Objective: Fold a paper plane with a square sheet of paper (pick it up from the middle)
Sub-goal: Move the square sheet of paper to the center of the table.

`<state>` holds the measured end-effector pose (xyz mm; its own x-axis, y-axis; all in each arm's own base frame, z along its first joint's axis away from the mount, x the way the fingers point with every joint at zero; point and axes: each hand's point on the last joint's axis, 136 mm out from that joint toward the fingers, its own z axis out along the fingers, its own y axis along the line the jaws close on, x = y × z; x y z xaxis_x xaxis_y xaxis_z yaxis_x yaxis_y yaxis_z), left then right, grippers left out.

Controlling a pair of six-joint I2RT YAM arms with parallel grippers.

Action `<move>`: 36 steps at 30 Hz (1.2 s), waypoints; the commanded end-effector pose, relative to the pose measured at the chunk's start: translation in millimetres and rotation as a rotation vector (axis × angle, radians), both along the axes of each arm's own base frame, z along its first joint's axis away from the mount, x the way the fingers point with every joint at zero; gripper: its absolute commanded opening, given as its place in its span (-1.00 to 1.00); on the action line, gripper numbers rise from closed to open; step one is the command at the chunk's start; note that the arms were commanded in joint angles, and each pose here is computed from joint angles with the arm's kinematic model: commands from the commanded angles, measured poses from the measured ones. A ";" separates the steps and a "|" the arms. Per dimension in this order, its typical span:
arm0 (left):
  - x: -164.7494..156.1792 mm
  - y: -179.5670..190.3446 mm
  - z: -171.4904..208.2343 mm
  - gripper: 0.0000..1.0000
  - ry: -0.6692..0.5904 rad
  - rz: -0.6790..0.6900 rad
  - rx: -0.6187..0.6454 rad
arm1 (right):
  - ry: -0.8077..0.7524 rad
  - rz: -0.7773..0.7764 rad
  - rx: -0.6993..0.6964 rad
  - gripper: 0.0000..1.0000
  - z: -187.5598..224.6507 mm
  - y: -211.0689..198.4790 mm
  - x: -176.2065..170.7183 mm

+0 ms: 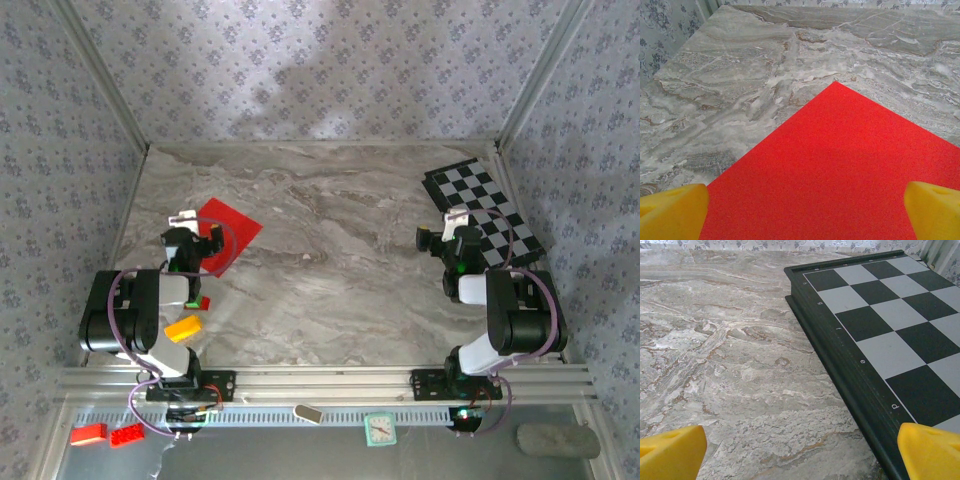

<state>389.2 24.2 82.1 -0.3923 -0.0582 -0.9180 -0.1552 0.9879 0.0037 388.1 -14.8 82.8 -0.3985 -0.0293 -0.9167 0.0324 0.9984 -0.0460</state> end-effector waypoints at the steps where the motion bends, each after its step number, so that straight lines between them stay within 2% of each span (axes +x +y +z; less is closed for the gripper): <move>1: 6.5 0.3 7.5 1.00 -0.023 -0.003 0.017 | -0.001 -0.015 0.011 1.00 0.9 -2.9 3.8; 13: 4.2 2.4 12.7 0.99 -0.033 0.009 0.016 | -0.043 -0.012 0.008 1.00 11.9 -2.4 -1.6; 20: -5.4 6.7 53.1 1.00 -0.028 0.044 0.006 | -0.024 -0.066 -0.048 1.00 47.9 -2.6 -5.4; 24: -13.6 5.2 86.8 1.00 -0.009 0.101 -0.120 | 0.030 -0.119 0.013 1.00 77.2 3.8 -3.1; 28: -17.6 -2.7 102.3 1.00 0.058 0.178 -0.343 | 0.158 -0.149 0.177 1.00 87.6 19.6 -3.5; 34: 4.0 -41.8 80.2 0.99 0.255 0.095 -0.558 | 0.317 0.011 0.435 1.00 85.5 77.4 2.3; 36: 10.9 -45.5 68.4 1.00 0.306 0.125 -0.611 | 0.347 0.053 0.500 1.00 84.4 92.8 3.8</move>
